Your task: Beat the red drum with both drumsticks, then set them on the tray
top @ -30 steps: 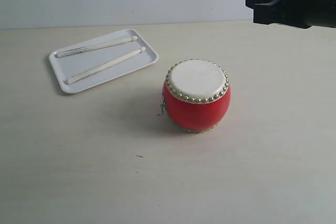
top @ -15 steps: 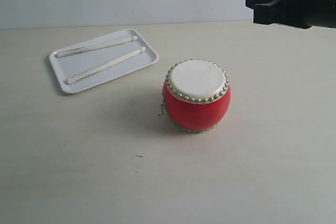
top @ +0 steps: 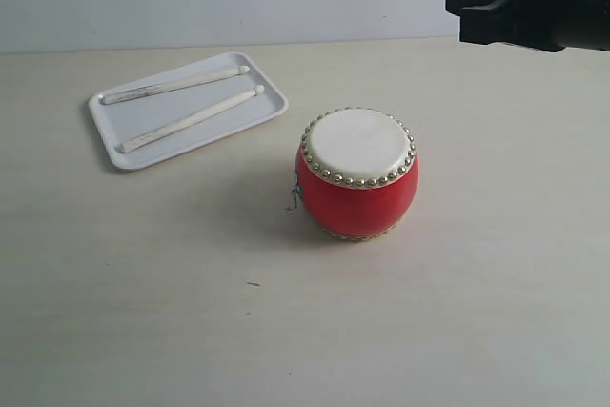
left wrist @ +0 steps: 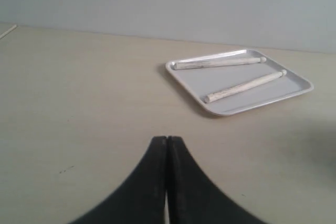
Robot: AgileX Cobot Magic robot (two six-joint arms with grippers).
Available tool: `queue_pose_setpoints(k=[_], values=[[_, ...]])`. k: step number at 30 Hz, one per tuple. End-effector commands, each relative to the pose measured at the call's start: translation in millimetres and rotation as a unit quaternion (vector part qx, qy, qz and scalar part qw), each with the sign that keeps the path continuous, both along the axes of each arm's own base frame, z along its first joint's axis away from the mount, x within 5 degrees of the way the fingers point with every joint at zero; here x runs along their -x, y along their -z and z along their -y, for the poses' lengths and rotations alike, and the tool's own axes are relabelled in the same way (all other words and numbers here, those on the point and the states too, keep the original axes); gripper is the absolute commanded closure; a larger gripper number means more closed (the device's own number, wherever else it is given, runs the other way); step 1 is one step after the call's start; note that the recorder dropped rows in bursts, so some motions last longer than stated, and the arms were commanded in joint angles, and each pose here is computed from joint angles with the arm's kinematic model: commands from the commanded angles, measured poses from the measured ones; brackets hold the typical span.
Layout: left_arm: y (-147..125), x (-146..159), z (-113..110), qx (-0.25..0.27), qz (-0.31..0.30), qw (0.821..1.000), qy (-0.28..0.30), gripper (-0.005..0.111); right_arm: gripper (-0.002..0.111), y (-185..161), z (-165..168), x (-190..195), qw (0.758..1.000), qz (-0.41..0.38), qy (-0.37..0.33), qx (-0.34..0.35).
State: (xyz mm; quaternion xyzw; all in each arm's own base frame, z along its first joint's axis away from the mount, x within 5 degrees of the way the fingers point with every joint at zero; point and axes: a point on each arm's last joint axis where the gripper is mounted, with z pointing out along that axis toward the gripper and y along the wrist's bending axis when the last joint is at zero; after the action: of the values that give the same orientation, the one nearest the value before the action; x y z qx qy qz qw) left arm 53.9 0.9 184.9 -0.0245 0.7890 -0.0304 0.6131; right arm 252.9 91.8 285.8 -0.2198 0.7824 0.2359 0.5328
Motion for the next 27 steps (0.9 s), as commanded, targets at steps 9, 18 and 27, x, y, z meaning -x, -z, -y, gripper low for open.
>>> queue_pose_setpoints(k=[9, 18, 27], values=[[3.8, 0.7, -1.9, -0.007, -0.01, 1.0, -0.014, 0.107, 0.108, -0.4, 0.9, 0.7, 1.0, 0.0, 0.002, -0.003], [3.8, 0.7, -1.9, -0.007, -0.01, 1.0, -0.014, 0.107, 0.108, -0.8, 0.0, 1.3, 1.0, 0.001, -0.003, -0.006], [3.8, 0.7, -1.9, -0.007, -0.01, 1.0, -0.014, 0.107, 0.108, -0.8, 0.0, 1.3, 1.0, 0.001, -0.003, -0.006]])
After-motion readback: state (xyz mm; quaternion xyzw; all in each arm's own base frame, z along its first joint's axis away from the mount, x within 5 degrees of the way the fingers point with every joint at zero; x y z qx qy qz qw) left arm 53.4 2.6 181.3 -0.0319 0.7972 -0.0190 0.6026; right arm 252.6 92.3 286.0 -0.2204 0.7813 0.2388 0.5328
